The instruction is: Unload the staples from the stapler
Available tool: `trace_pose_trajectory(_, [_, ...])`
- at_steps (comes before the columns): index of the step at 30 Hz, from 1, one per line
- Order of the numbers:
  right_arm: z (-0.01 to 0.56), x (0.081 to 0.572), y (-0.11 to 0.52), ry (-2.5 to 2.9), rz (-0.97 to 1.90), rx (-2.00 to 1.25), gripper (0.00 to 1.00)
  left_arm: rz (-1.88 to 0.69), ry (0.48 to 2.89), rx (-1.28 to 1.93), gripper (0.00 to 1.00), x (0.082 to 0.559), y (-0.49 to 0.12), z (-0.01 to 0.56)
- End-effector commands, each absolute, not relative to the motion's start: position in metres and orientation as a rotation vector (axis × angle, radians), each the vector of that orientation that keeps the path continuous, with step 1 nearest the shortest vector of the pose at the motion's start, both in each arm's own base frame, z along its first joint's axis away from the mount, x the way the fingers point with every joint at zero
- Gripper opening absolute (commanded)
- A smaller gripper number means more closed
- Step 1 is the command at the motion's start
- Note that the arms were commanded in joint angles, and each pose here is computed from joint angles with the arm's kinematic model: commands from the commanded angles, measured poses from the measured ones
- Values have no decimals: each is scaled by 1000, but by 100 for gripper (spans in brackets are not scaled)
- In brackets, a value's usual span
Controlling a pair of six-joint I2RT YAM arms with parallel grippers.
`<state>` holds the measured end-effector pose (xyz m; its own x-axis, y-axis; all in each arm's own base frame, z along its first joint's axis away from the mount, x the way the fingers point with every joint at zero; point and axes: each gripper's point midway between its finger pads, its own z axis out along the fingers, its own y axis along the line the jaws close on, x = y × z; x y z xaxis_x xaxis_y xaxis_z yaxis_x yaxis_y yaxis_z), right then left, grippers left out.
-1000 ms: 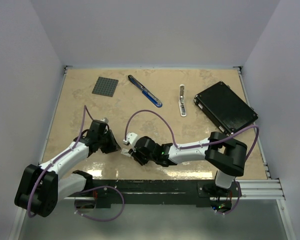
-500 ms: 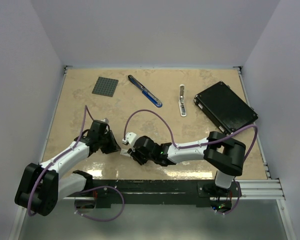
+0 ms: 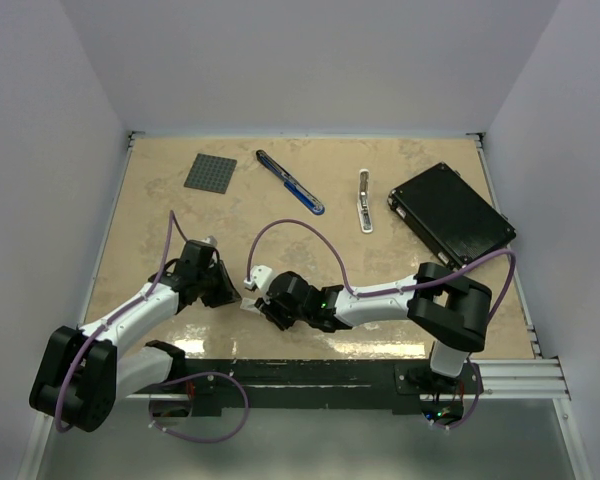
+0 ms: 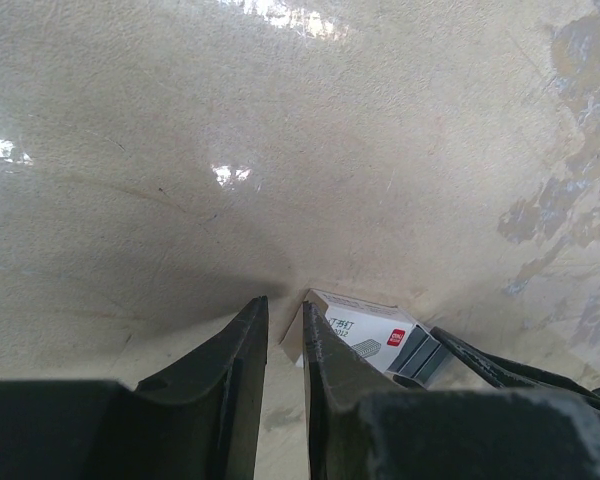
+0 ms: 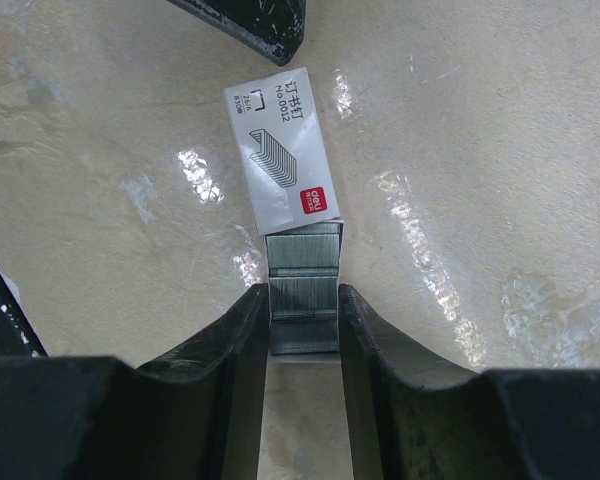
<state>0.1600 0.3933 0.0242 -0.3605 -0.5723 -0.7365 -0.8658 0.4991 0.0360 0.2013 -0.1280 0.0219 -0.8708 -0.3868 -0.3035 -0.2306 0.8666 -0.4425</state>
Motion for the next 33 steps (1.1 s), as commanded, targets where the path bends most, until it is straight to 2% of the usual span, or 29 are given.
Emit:
trace_pose_trajectory(1, [22,152,386,2093,547,-1243,34,-584,2633,-442,25,205,-132,27])
trace_pose_trajectory(33, [19,151,397,2059,574,-1298,35,-610,2642,-422,25,204,-139,24])
